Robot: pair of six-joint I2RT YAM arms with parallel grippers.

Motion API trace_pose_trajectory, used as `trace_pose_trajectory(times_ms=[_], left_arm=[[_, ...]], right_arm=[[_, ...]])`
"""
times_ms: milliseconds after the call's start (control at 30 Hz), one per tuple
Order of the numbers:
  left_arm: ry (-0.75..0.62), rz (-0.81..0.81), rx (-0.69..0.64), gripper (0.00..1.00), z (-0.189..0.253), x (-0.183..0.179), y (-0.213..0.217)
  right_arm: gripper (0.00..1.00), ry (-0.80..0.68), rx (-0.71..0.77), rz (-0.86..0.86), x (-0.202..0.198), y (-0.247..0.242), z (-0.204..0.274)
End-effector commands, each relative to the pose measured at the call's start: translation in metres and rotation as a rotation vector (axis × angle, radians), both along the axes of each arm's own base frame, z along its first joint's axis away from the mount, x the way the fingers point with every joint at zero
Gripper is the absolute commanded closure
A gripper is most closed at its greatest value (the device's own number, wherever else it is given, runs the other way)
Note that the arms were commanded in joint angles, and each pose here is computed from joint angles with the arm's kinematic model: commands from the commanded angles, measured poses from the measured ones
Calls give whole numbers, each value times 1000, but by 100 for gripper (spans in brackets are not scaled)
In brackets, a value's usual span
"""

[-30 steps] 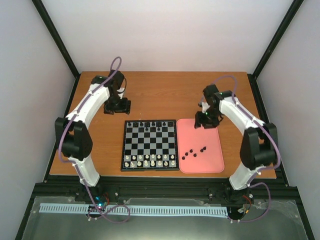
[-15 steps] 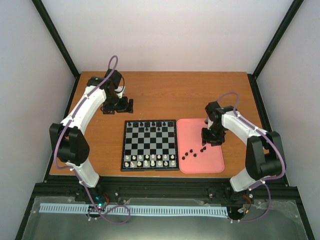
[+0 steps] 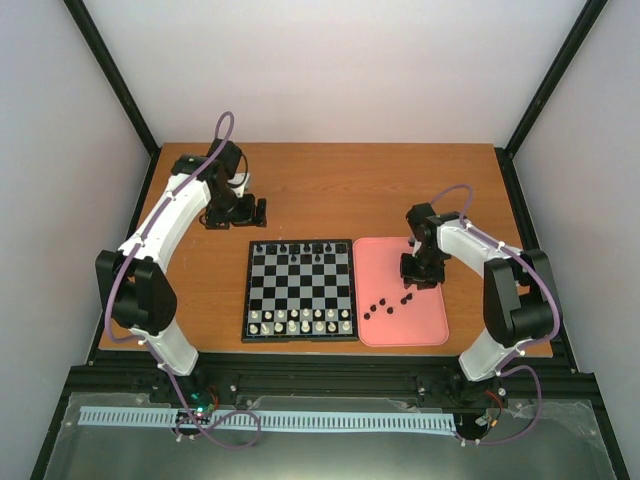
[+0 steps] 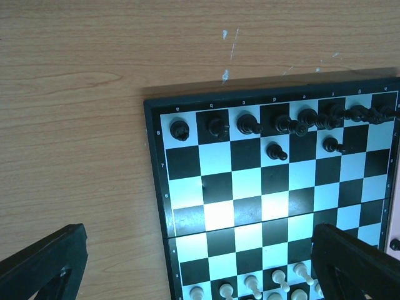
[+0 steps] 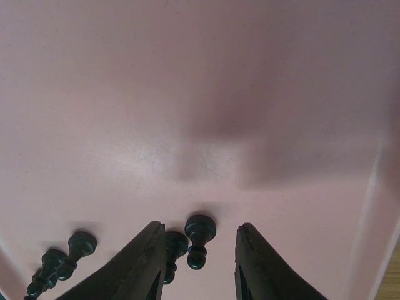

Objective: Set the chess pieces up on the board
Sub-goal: Pick up the chess piece from the storage box.

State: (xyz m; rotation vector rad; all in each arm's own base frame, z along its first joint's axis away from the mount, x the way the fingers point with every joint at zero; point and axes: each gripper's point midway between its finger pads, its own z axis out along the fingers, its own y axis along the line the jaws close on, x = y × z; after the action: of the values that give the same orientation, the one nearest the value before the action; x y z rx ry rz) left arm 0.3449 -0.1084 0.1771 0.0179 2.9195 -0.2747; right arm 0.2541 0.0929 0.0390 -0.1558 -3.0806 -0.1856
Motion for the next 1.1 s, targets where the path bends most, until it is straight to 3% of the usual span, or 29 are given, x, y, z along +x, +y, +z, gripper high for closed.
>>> trace_pose_trajectory(times_ms=[0, 700, 1067], left_arm=[[-37, -13, -14, 0, 9, 1, 0], [-18, -10, -10, 0, 0, -2, 1], [-13, -10, -11, 0, -2, -2, 1]], right_arm=[[68, 2, -14, -18, 0, -4, -2], [68, 47, -2, -6, -14, -1, -20], [82, 45, -13, 1, -8, -1, -18]])
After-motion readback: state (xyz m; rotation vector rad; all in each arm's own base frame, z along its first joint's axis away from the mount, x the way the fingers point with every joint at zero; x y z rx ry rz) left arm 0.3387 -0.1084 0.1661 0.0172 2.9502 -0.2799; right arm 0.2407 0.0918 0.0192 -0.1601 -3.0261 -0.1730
